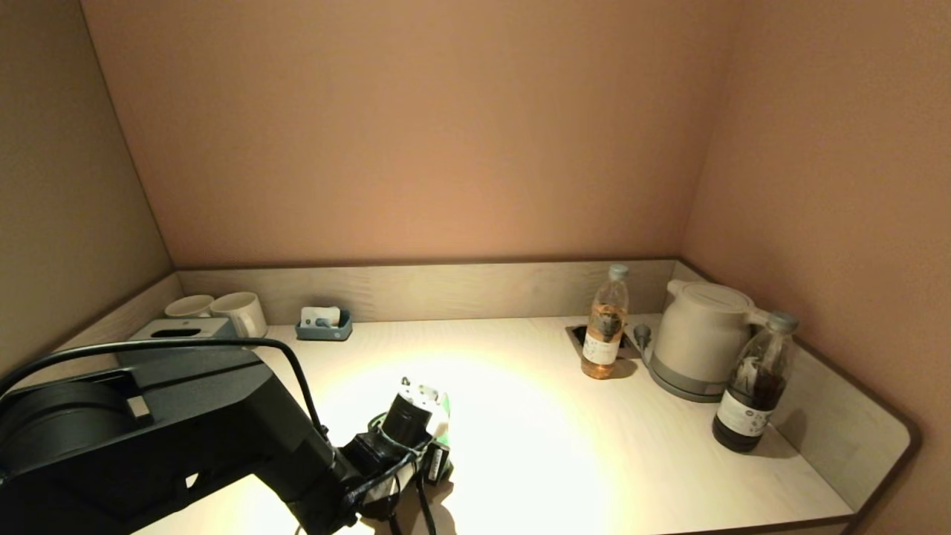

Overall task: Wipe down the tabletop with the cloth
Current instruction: Sweep the stains on the table

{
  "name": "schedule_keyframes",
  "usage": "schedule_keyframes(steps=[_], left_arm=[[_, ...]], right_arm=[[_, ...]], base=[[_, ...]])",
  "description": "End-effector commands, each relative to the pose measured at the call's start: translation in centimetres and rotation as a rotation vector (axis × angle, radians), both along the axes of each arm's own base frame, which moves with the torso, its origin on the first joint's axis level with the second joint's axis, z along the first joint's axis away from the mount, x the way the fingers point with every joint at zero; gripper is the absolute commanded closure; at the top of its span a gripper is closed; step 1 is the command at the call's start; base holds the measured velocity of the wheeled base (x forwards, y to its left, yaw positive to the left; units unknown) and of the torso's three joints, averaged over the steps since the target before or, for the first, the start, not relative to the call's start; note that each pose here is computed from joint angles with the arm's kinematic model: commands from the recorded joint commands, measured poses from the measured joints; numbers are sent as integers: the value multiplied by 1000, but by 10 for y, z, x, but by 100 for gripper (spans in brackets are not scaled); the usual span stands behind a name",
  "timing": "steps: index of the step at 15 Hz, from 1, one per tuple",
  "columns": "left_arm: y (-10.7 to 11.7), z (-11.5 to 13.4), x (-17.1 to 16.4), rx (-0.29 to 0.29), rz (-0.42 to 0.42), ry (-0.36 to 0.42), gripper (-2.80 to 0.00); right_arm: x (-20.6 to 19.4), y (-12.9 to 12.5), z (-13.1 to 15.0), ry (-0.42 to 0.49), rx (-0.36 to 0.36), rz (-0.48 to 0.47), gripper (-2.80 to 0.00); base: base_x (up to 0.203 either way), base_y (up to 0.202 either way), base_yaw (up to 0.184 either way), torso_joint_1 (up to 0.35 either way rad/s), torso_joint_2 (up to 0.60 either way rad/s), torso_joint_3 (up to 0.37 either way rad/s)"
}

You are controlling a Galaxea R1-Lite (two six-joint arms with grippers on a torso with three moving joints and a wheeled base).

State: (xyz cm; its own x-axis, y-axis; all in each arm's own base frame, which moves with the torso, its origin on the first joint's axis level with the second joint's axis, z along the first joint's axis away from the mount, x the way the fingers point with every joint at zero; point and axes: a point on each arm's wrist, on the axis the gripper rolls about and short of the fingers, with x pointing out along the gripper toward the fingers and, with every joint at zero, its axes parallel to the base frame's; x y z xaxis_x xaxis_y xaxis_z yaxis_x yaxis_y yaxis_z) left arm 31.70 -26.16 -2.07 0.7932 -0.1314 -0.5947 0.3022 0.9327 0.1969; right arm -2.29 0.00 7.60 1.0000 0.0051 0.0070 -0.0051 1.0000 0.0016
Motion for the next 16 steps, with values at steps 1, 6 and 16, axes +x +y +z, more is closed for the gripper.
schedule_keyframes(steps=[1, 6, 16], left_arm=[[6, -4, 18, -1, 30, -24, 0], [-37, 14, 73, -53, 14, -133, 0], [-122, 4, -7, -9, -202, -81, 0]], right_arm=[[0, 0, 0, 1, 0, 1, 0], [0, 0, 0, 1, 0, -1, 0], [0, 0, 0, 1, 0, 1, 0]], base=[[0, 0, 0, 0, 0, 0], [0, 0, 0, 0, 0, 0], [0, 0, 0, 0, 0, 0]])
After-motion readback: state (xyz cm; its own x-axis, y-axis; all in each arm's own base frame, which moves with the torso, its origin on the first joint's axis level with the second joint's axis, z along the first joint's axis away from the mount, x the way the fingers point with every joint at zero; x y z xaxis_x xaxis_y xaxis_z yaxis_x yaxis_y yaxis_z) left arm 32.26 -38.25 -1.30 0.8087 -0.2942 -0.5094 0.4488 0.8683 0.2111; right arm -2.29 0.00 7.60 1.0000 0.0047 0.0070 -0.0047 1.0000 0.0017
